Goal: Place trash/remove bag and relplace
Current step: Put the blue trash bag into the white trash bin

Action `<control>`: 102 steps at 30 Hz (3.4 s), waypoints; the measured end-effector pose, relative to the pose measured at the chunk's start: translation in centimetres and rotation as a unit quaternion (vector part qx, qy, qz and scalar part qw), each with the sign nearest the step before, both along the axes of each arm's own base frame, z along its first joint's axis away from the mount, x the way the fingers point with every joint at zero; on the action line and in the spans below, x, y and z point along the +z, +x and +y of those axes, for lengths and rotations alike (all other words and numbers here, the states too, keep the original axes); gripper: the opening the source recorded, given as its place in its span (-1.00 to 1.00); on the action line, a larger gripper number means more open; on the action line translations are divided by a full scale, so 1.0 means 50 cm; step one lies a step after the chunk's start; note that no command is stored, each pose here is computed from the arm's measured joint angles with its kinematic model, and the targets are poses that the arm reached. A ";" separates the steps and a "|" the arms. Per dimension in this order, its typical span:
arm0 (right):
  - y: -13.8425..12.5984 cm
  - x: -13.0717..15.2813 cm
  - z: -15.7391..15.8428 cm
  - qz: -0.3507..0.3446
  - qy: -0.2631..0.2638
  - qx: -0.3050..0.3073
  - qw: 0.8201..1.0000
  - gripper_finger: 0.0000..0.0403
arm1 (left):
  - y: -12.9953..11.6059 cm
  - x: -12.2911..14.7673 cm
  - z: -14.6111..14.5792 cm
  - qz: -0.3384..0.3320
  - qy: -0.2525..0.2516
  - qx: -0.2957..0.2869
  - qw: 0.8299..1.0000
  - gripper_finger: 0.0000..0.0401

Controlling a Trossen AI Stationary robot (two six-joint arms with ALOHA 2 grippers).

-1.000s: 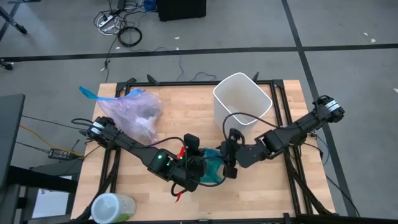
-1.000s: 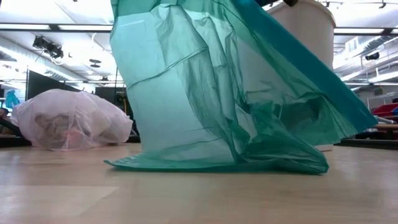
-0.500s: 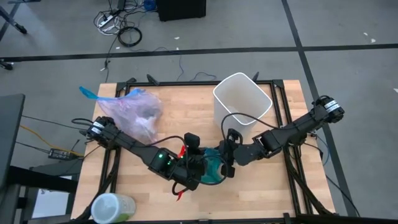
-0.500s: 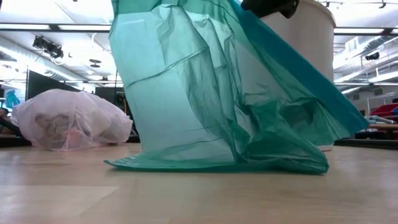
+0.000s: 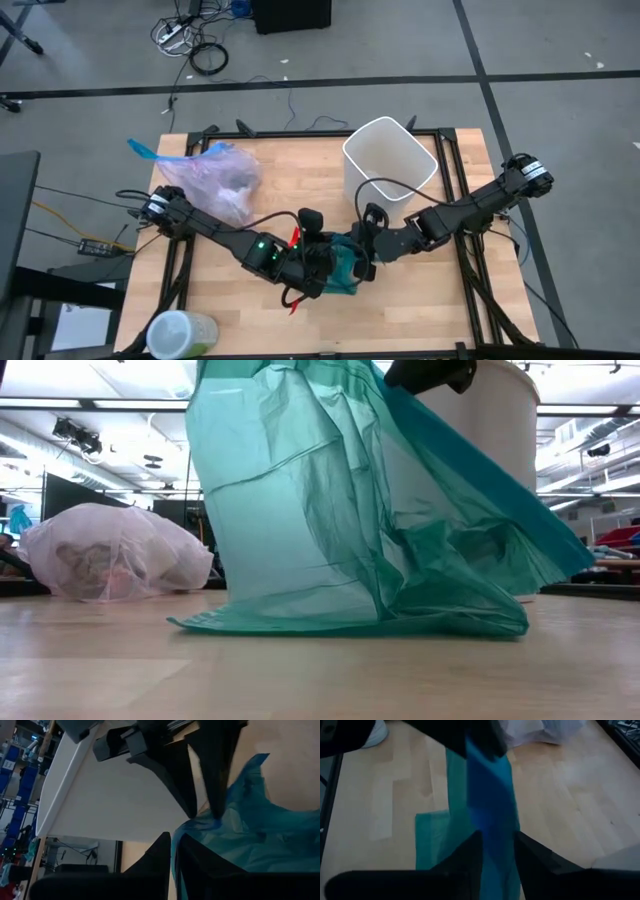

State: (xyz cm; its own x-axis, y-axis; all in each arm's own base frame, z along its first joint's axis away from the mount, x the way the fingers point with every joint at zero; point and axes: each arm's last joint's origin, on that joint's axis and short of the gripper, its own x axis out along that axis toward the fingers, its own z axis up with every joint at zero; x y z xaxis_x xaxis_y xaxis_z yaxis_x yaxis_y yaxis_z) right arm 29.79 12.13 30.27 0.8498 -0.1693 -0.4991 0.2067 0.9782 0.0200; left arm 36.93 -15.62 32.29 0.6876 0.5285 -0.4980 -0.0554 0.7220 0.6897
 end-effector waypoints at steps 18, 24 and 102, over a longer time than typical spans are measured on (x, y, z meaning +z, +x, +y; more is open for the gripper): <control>0.000 -0.002 -0.008 0.005 -0.012 -0.021 1.000 -1.00 | 0.003 0.001 0.003 0.000 0.003 -0.002 1.000 -0.78; 0.000 -0.002 -0.009 0.001 -0.013 -0.032 0.999 -1.00 | 0.005 -0.003 0.002 0.013 -0.039 -0.026 0.999 -0.75; 0.063 -0.090 -0.008 0.075 -0.067 0.029 0.994 -0.42 | -0.021 -0.029 0.054 0.068 -0.200 0.099 0.972 -0.24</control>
